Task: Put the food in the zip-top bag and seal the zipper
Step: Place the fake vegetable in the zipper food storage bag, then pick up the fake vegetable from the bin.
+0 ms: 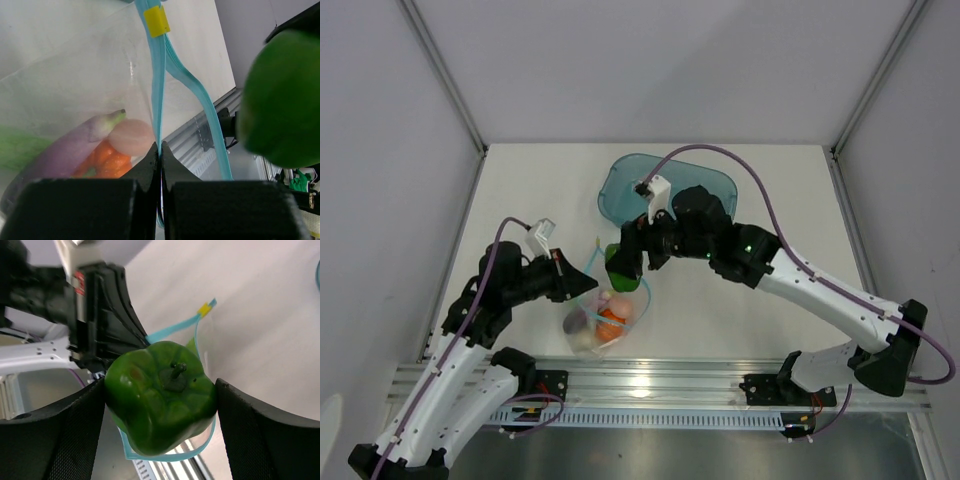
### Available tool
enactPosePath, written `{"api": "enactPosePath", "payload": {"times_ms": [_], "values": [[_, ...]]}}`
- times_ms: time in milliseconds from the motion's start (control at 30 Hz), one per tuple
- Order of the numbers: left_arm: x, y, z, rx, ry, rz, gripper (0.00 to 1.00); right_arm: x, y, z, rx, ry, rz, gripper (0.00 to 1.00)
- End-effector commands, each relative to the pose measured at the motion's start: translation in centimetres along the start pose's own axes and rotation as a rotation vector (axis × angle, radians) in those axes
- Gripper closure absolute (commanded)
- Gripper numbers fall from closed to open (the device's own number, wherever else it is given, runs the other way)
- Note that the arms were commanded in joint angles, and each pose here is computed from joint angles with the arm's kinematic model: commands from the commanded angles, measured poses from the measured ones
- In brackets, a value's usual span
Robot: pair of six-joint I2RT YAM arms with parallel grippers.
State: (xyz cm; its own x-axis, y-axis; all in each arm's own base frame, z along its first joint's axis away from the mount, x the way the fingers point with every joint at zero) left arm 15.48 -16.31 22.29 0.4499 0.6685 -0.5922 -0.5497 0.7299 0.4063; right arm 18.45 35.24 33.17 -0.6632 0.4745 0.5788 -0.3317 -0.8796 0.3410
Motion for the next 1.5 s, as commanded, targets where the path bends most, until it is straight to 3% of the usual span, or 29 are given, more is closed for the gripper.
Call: {"api": "enactPosePath", "payload": {"times_ms": [0,167,267,300,367,400,433,733,867,967,1200,1300,1467], "values": [[-1.6,0.9,1.6,-0.041,-0.051,-0.049,0.99,-1.3,-0.9,-2.7,0.059,0.027,-0.113,1.0],[-1.7,1.2,1.5,-0.04,-0.054,-0.045,1.0,-1.5,-1.9,-4.9,0.11,0.039,-0.134,0.95],[-1.6,1.2,1.4,-0.039,-0.052,-0.044,0.99,-1.4,-2.7,-5.7,0.138,0.039,-0.132,0.56],[-1.7,1.2,1.4,-0.039,-0.054,-0.047,0.99,-1.5,-2.8,-5.6,0.138,0.039,-0.135,0.39],[-1.9,1.3,1.5,-0.045,-0.057,-0.052,0.99,-1.6,-3.1,-5.5,0.136,0.039,-0.141,0.23],[-1.8,1.3,1.4,-0.043,-0.057,-0.051,0.99,-1.6,-3.1,-5.3,0.128,0.04,-0.145,0.05],[-1.8,1.4,1.5,-0.046,-0.058,-0.051,0.99,-1.4,-3.0,-4.8,0.114,0.045,-0.144,0.01],[-1.7,1.5,1.3,-0.044,-0.068,-0.046,0.99,-2.6,-1.1,0.8,-0.014,0.058,-0.188,0.01],[-1.5,1.5,1.1,-0.044,-0.071,-0.038,0.99,-6.9,1.3,5.7,-0.145,0.033,-0.291,0.01],[-1.5,1.6,1.0,-0.043,-0.072,-0.039,0.99,-13.5,3.1,8.9,-0.203,0.023,-0.433,0.07],[-1.4,1.5,0.8,-0.035,-0.071,-0.04,0.99,-24.5,1.1,8.8,0.01,0.052,-0.634,0.15],[-1.3,1.3,0.7,-0.029,-0.068,-0.041,0.99,-28.8,0.2,8.2,0.119,0.067,-0.677,0.28],[-1.1,1.2,0.3,-0.016,-0.061,-0.043,1.0,-33.3,-1.8,7.8,0.256,0.148,-0.682,0.4]]}}
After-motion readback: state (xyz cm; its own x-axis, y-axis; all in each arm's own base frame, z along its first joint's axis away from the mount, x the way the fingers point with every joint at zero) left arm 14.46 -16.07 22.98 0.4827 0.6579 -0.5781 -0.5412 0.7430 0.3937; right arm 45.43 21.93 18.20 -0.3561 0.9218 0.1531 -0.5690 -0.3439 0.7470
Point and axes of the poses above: each gripper's point midway between its finger pads, its own y axis back along the fingers, its own x axis along the line the jaws close on, z = x × y, the point moved 2 cm from there along y, back along the fingers, and after that the axes turned 11 degrees about -y, right-handed, at the moved point
